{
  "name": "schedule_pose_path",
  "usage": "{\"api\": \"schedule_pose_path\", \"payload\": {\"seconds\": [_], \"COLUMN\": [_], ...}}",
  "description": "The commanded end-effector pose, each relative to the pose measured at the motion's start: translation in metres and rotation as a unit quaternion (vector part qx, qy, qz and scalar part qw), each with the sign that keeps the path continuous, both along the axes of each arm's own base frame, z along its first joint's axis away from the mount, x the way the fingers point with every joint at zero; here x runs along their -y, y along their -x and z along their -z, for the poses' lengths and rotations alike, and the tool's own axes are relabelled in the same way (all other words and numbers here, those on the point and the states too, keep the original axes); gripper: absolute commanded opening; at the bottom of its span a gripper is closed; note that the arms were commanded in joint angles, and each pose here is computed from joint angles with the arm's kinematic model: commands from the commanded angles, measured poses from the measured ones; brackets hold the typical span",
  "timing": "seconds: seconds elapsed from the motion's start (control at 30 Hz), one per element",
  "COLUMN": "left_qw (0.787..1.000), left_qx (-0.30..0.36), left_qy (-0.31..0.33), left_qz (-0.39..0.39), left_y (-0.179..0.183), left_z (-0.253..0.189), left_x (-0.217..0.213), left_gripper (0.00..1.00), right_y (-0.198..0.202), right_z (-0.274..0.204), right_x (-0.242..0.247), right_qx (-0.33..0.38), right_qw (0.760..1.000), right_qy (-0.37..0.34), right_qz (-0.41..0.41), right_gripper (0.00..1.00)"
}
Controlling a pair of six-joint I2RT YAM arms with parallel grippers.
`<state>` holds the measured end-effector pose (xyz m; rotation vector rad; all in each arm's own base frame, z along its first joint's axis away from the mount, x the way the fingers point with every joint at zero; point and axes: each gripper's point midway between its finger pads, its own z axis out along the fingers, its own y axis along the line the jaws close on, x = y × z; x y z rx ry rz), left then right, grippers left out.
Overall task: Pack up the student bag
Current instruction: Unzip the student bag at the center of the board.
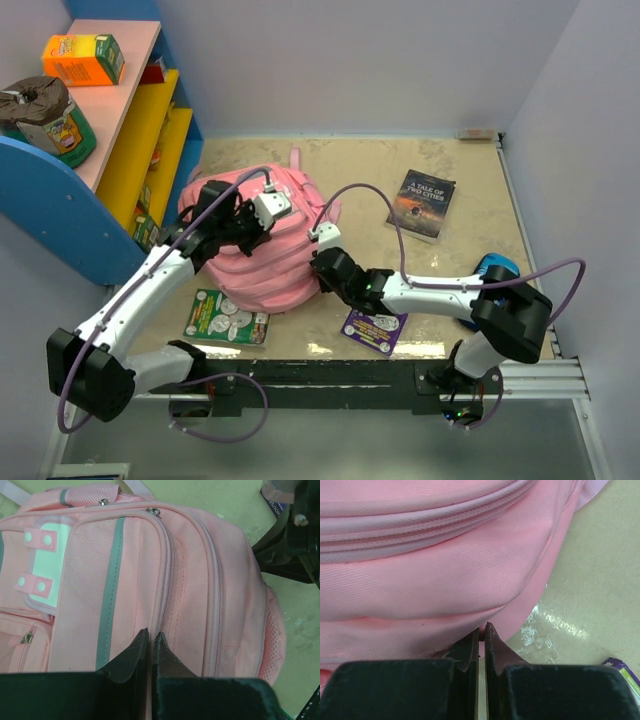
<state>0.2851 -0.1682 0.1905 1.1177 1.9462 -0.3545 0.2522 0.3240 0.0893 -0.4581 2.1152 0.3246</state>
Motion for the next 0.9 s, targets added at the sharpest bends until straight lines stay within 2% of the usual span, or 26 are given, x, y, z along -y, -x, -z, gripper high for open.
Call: {"api": "schedule_pose_path", "payload": {"seconds": [0.0, 0.3, 0.63, 0.77, 0.87], "left_qw": [0.997, 0.988, 0.983, 0.983, 0.982], "left_qx": [0.028, 0.036, 0.009, -0.007, -0.012], "left_qy": [0.069, 0.064, 0.088, 0.110, 0.126], "left_qz": [-0.022, -0.137, -0.158, -0.147, -0.139], "left_y": [-0.025, -0.052, -0.057, -0.054, -0.052], "left_z": [-0.027, -0.010, -0.005, -0.016, -0.029], "left_x": [0.032, 0.011, 0.019, 0.036, 0.048], "left_gripper": [0.00, 0.00, 0.00, 0.00, 0.00], "right_y": [0.026, 0.063, 0.075, 0.081, 0.073], "right_z": [-0.032, -0.035, -0.045, -0.047, -0.045], "right_x": [-0.023, -0.012, -0.047, -0.080, -0.092], "right_qx": [0.034, 0.030, 0.022, 0.013, 0.017], "right_qw": [0.996, 0.995, 0.992, 0.988, 0.991], "right_qy": [-0.052, -0.060, -0.047, -0.052, -0.033], "right_qz": [-0.064, -0.073, -0.115, -0.143, -0.125], "right_gripper": [0.00, 0.00, 0.00, 0.00, 0.00]}}
